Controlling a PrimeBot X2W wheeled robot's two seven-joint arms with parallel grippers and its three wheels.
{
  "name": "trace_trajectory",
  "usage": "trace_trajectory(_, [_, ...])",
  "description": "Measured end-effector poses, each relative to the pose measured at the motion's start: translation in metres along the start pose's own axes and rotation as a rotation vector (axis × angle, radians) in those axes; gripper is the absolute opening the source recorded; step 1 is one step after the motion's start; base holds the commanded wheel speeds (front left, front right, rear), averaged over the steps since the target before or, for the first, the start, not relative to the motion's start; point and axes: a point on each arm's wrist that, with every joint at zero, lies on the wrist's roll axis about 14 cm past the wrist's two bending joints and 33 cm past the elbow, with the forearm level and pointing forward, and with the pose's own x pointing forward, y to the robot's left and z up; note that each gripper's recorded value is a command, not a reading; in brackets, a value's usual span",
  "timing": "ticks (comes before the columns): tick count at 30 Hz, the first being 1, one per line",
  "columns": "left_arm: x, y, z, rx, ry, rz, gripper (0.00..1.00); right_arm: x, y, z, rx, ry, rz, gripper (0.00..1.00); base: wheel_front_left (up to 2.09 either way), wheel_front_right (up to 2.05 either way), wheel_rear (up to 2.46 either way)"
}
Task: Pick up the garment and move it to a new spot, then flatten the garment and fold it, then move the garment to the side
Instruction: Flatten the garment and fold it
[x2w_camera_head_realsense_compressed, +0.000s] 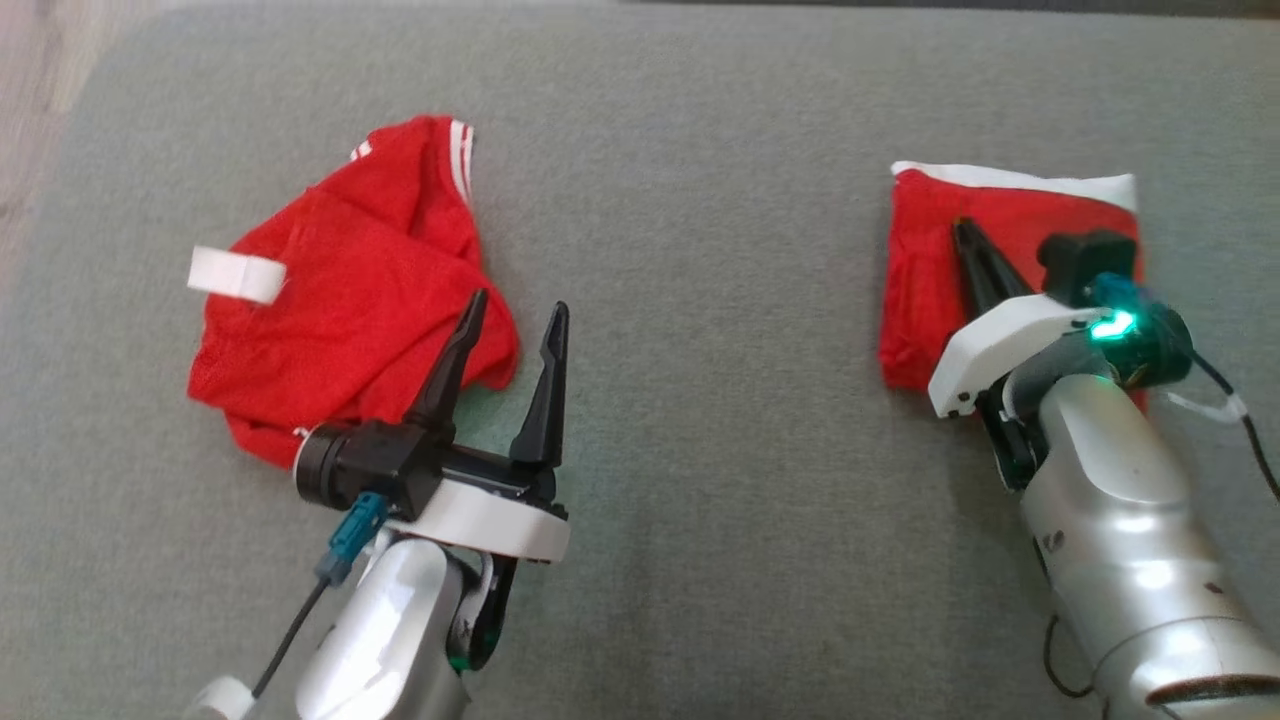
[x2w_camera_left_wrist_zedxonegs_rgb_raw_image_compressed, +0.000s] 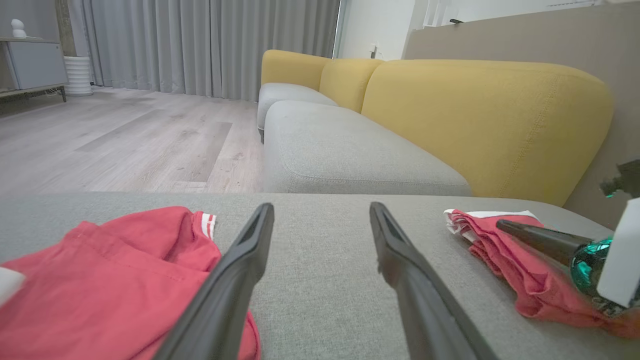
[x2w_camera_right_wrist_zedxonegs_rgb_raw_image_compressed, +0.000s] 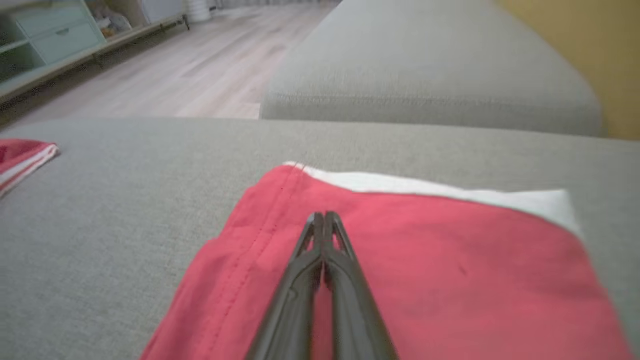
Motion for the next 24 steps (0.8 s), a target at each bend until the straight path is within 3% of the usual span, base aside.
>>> trace_trajectory(8, [-0.003, -0.015, 0.011, -0.011, -0.033, -0.026, 1.00, -0.040, -0.041, 0.056, -0.033, -0.228, -0.105, 0.00, 0.00, 0.00, 0.00])
trace_trajectory(12, [-0.006, -0.023, 0.014, -0.014, -0.040, -0.044, 1.00, -0.065, -0.056, 0.063, -0.025, -0.282, -0.158, 0.00, 0.00, 0.00, 0.00])
trace_trajectory(13, [-0.007, -0.025, 0.014, -0.014, -0.041, -0.048, 1.00, -0.074, -0.060, 0.062, -0.021, -0.294, -0.175, 0.41, 0.00, 0.00, 0.00])
trace_trajectory(14, [-0.008, -0.028, 0.014, -0.014, -0.040, -0.054, 1.00, -0.083, -0.063, 0.061, -0.019, -0.307, -0.190, 0.99, 0.00, 0.00, 0.00])
trace_trajectory(19, [-0.015, -0.035, 0.008, -0.015, -0.024, -0.070, 1.00, -0.123, -0.071, 0.051, 0.004, -0.346, -0.251, 1.00, 0.00, 0.00, 0.00])
trace_trajectory(24, [-0.021, -0.037, -0.001, -0.023, 0.006, -0.070, 1.00, -0.151, -0.065, 0.018, 0.038, -0.290, -0.277, 1.00, 0.00, 0.00, 0.00])
